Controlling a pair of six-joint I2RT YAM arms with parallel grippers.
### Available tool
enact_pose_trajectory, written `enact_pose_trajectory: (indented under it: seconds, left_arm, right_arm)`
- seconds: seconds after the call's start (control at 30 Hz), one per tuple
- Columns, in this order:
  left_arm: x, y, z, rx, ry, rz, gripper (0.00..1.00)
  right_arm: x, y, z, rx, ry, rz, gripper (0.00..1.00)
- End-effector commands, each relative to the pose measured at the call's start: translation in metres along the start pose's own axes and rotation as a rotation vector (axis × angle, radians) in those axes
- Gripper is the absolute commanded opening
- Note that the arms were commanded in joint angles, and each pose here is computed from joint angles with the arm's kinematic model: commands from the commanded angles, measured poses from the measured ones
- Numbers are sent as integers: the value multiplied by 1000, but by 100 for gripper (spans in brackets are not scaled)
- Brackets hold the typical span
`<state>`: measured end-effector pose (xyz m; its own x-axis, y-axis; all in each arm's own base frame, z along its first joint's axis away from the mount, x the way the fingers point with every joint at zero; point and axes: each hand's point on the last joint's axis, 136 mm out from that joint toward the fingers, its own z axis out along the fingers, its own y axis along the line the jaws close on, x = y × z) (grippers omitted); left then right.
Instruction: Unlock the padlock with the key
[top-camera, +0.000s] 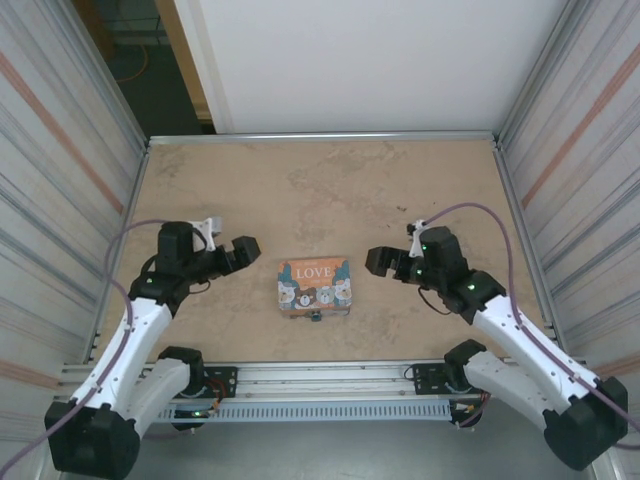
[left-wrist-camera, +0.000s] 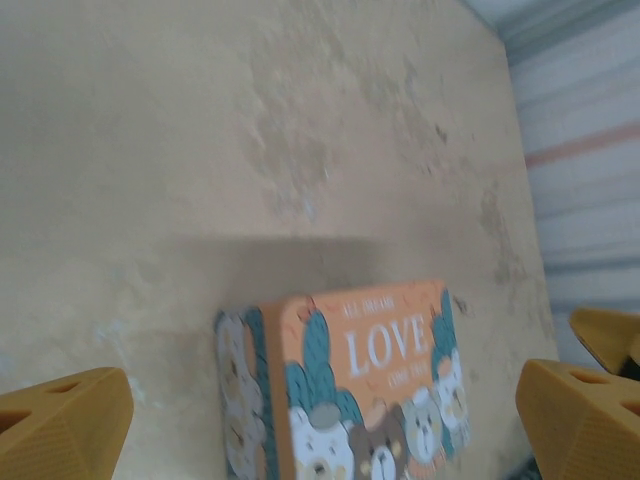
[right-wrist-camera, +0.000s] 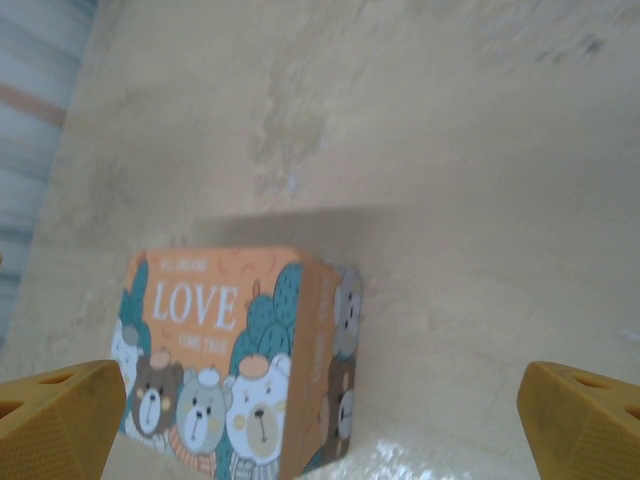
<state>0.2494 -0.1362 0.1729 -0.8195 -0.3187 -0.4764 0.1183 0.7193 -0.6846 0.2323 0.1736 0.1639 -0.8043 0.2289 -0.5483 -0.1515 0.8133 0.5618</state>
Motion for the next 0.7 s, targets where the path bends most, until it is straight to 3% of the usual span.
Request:
enact_pose_trajectory:
  seconds: [0.0, 0.37, 0.67]
  left_arm:
    - [32, -10, 14, 38, 126, -23, 99]
    - [82, -11, 49, 25, 268, -34, 99]
    - [109, -21, 60, 90, 371, -61, 99]
  right_arm:
    - [17, 2, 16, 35, 67, 22, 99]
    - [58, 30, 66, -26, 256, -4, 99]
    - [71, 42, 84, -60, 316, -2, 99]
